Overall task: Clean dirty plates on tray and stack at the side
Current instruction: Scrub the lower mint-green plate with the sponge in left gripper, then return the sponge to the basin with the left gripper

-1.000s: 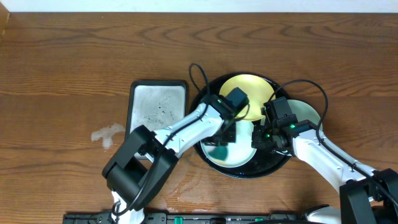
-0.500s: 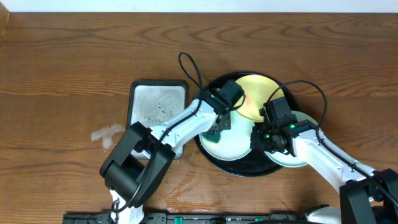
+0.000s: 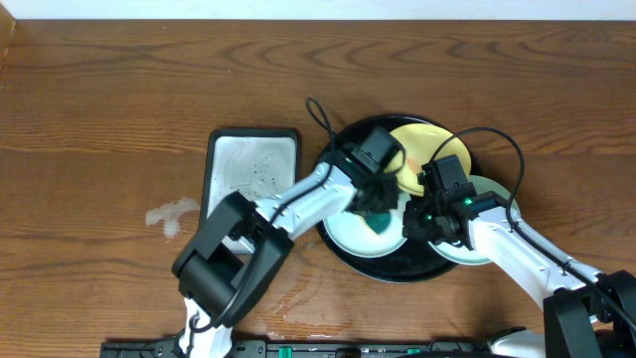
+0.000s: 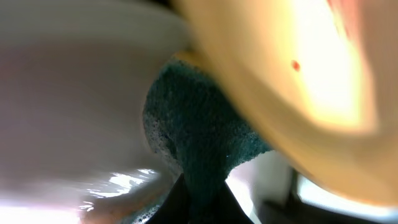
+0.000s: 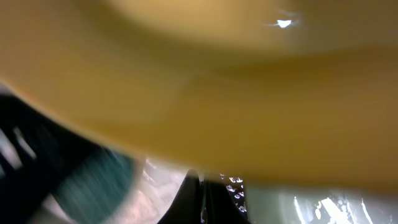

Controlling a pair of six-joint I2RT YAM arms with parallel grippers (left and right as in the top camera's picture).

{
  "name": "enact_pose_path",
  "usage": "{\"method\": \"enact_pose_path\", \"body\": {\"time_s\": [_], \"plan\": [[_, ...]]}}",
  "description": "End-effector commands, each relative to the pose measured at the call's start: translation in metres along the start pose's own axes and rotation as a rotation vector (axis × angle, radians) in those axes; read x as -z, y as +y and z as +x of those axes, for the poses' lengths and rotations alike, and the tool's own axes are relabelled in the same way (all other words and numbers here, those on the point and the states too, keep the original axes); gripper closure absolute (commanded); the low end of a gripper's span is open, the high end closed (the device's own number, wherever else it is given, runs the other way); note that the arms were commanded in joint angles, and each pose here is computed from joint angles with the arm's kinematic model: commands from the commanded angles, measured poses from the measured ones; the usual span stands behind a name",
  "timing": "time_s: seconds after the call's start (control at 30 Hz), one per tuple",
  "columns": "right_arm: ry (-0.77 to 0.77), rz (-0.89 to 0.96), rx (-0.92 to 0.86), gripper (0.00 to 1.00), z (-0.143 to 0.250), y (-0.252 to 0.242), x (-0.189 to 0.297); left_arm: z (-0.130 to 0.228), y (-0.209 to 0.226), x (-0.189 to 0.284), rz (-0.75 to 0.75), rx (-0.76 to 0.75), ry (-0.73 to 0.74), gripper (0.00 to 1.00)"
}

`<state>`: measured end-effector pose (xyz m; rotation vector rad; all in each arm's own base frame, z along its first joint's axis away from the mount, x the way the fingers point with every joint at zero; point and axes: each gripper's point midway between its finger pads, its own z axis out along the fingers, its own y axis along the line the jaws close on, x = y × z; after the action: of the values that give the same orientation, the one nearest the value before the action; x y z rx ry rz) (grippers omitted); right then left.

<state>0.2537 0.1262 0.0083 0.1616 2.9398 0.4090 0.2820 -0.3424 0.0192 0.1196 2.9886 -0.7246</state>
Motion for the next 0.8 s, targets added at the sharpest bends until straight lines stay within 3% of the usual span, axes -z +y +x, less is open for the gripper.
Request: {"method": "enact_pose_path", "body": {"time_s": [0.0,0.23,0.47,0.6,0.77], "plan": [[0.014,0.032,0.036,0.99,0.005,-0.006,-0.003,0.052,-0.023,-0.019,0.096,-0.047,0.197,0.93],[0.015,0.032,0.036,0.99,0.005,-0.006,-0.003,0.043,0.0,-0.013,0.039,0.015,0.197,0.93],[0.023,0.036,0.035,0.99,0.007,-0.008,-0.003,0.003,0.074,0.032,-0.28,0.077,0.002,0.93],[0.011,0.059,0.036,0.99,0.005,-0.011,-0.003,-0.019,0.079,0.073,-0.356,0.019,-0.142,0.93],[-0.005,0.088,0.061,0.99,0.001,-0.016,-0.002,-0.032,0.057,0.124,-0.294,-0.026,-0.277,0.93]]}}
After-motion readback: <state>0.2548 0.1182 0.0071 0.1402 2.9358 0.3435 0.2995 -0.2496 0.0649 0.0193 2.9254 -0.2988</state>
